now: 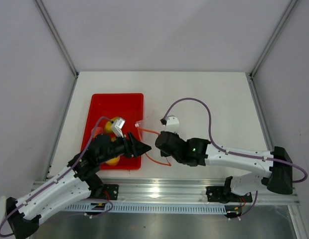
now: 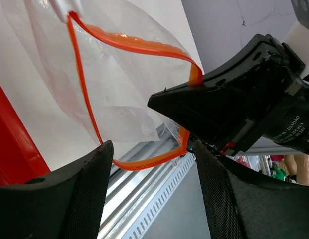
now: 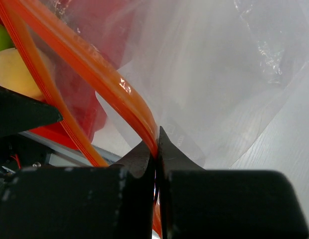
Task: Place the food in the zip-top bag and seal the zipper
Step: Open the zipper of the food storage bag.
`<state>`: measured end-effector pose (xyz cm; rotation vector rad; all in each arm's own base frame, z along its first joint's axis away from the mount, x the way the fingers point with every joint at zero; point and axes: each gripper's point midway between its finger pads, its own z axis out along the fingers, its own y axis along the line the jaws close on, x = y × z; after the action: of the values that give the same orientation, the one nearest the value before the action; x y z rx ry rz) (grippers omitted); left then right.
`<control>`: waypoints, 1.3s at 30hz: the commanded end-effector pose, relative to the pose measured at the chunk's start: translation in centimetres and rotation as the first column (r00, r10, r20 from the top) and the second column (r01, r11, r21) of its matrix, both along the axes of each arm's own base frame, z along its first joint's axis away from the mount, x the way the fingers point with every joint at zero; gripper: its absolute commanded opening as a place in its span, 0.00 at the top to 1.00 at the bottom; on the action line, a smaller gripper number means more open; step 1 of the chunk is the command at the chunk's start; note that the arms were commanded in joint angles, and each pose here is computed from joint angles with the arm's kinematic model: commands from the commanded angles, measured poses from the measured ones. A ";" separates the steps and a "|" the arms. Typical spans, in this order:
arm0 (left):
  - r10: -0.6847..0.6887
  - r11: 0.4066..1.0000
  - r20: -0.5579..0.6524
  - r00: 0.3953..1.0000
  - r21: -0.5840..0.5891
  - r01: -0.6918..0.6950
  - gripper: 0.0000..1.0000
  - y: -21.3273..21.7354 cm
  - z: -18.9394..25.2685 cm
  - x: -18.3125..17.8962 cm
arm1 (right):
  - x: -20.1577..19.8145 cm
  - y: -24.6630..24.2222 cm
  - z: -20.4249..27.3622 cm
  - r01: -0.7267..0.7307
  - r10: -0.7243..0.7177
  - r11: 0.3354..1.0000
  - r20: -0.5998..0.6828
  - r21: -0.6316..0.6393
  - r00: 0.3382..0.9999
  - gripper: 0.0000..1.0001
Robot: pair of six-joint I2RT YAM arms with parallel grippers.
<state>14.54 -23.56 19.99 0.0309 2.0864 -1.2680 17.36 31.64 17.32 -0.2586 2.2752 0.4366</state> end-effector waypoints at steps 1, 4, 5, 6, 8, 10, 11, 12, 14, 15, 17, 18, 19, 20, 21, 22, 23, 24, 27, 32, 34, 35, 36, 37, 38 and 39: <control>0.033 0.999 0.014 0.999 0.001 -0.033 0.31 0.0 0.2 0.4 | 0.0 -0.9 1.2 0.068 -0.070 0.996 0.032 0.055 0.997 1.00; 0.038 0.999 -0.009 0.999 0.031 -0.038 0.31 0.2 -1.0 0.1 | -0.5 -0.9 1.8 0.063 -0.067 0.995 0.051 0.071 0.996 1.00; 0.043 0.998 -0.010 0.999 0.041 -0.043 0.31 0.3 -1.3 0.1 | -0.7 -0.8 2.0 0.060 -0.064 0.995 0.054 0.077 0.997 1.00; 0.044 0.998 -0.014 0.999 0.052 -0.043 0.31 0.4 -1.6 0.0 | -0.7 -0.8 2.2 0.061 -0.066 0.995 0.060 0.085 0.996 1.00; 0.046 0.997 -0.018 0.999 0.070 -0.044 0.31 0.6 -2.0 -0.1 | -0.9 -0.8 2.4 0.056 -0.062 0.995 0.064 0.088 0.996 1.00; 0.054 0.995 -0.018 0.998 0.084 -0.053 0.31 0.9 -2.2 -0.1 | -0.9 -0.8 2.6 0.057 -0.064 0.994 0.075 0.088 0.995 1.00; 0.054 0.994 -0.022 0.998 0.092 -0.052 0.31 1.0 -2.4 -0.2 | -1.0 -0.9 2.5 0.057 -0.063 0.995 0.078 0.082 0.995 1.00; 0.056 0.994 -0.026 0.998 0.096 -0.053 0.31 1.1 -2.6 -0.3 | -0.8 -1.1 2.5 0.065 -0.072 0.995 0.088 0.074 0.994 1.00; 0.056 0.995 -0.011 0.998 0.078 -0.055 0.31 1.4 -2.2 -0.6 | -0.8 -1.4 2.2 0.068 -0.072 0.996 0.088 0.050 0.994 1.00; 0.064 0.995 -0.004 0.998 0.075 -0.064 0.31 1.6 -2.4 -0.6 | -0.7 -1.6 2.1 0.073 -0.077 0.996 0.090 0.048 0.993 1.00; 0.068 0.996 0.013 0.998 0.053 -0.068 0.29 1.9 -1.8 -0.8 | -0.8 -1.7 1.6 0.077 -0.080 0.996 0.091 0.043 0.993 1.00; 0.066 0.996 0.010 0.998 0.057 -0.067 0.29 2.0 -1.9 -0.9 | -0.7 -1.8 1.6 0.077 -0.081 0.996 0.092 0.047 0.992 1.00; 0.063 0.997 0.011 0.998 0.054 -0.064 0.28 2.0 -1.8 -1.0 | -0.7 -1.8 1.3 0.077 -0.080 0.996 0.092 0.040 0.993 1.00; 0.062 0.997 0.016 0.998 0.046 -0.063 0.27 2.1 -1.5 -1.2 | -0.8 -1.7 1.3 0.076 -0.080 0.996 0.092 0.041 0.993 1.00; 0.061 0.997 0.014 0.998 0.046 -0.061 0.26 2.2 -1.6 -1.3 | -0.8 -1.7 1.0 0.078 -0.081 0.996 0.089 0.035 0.993 1.00; 0.064 0.997 0.018 0.998 0.044 -0.064 0.26 2.3 -1.6 -1.3 | -0.8 -1.7 0.9 0.078 -0.080 0.996 0.088 0.032 0.993 1.00; 0.065 0.997 0.018 0.998 0.047 -0.065 0.26 2.3 -1.8 -1.3 | -0.7 -1.6 0.9 0.079 -0.082 0.996 0.089 0.033 0.993 1.00; 0.066 0.996 0.011 0.998 0.057 -0.066 0.26 2.3 -2.3 -1.2 | -0.7 -1.4 1.0 0.076 -0.079 0.996 0.089 0.037 0.993 1.00; 0.055 0.995 -0.024 0.998 0.085 -0.053 0.25 1.9 -3.5 -1.2 | -1.0 -0.9 1.4 0.059 -0.064 0.996 0.090 0.059 0.994 1.00; 0.042 0.996 -0.031 0.999 0.076 -0.040 0.26 0.7 -4.1 -0.7 | -1.3 -0.4 1.9 0.048 -0.054 0.996 0.092 0.076 0.994 1.00; 0.040 0.995 -0.046 0.998 0.095 -0.035 0.26 0.4 -4.8 -0.5 | -1.5 -0.2 2.3 0.038 -0.046 0.996 0.095 0.083 0.994 1.00; 0.035 0.995 -0.044 0.998 0.090 -0.031 0.26 0.2 -4.7 -0.4 | -1.5 -0.2 2.3 0.038 -0.046 0.996 0.096 0.083 0.994 1.00; 0.030 0.996 -0.045 0.999 0.088 -0.025 0.27 -0.1 -4.7 -0.4 | -1.6 -0.2 2.2 0.037 -0.045 0.996 0.097 0.082 0.994 1.00; 0.026 0.995 -0.058 0.998 0.102 -0.020 0.28 -0.3 -5.1 -0.4 | -1.6 -0.1 2.3 0.035 -0.043 0.996 0.100 0.081 0.994 1.00; 0.022 0.995 -0.059 0.998 0.099 -0.016 0.30 -0.5 -5.1 -0.3 | -1.5 -0.1 2.2 0.033 -0.041 0.996 0.101 0.077 0.994 1.00; 0.007 0.995 -0.063 0.998 0.097 -0.001 0.39 -0.8 -5.2 -0.4 | -1.5 -0.1 2.3 0.031 -0.039 0.997 0.102 0.077 0.994 1.00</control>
<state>14.02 -22.99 13.46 0.0071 2.2482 -1.1023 15.15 30.85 17.46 -0.2590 2.2173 0.4349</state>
